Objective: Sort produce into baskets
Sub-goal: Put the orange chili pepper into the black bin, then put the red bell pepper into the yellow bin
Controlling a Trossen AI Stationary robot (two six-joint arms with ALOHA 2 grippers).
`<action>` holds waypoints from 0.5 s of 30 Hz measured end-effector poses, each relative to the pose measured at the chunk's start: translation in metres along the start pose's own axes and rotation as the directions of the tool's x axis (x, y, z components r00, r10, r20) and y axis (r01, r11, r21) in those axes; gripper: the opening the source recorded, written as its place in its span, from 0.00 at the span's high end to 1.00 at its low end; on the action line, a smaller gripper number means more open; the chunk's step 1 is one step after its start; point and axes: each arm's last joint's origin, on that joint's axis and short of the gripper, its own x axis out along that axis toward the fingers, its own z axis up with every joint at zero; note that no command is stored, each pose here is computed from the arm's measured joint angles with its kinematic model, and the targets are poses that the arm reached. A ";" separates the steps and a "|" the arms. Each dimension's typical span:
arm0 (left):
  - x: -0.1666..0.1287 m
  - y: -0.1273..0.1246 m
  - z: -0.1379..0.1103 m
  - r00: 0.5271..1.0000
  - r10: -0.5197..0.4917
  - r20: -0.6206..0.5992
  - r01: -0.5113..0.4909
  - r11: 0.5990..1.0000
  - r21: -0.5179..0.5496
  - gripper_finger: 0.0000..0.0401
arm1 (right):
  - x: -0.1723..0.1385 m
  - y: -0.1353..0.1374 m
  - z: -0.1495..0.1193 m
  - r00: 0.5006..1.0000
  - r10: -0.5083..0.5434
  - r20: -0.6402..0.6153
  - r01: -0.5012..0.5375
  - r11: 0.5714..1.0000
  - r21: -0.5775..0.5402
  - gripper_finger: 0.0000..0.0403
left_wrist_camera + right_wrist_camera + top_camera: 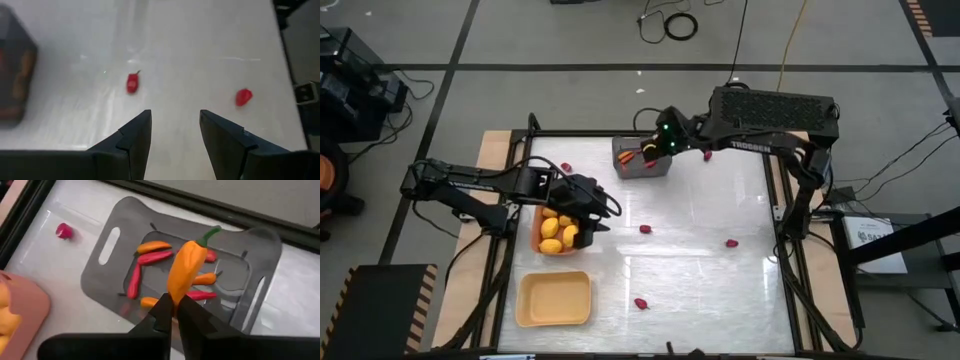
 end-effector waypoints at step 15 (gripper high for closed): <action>-0.001 0.021 0.008 0.983 0.167 0.073 -0.153 0.973 -0.175 0.56 | 0.002 -0.005 0.004 0.997 0.054 -0.049 -0.062 0.983 -0.175 0.76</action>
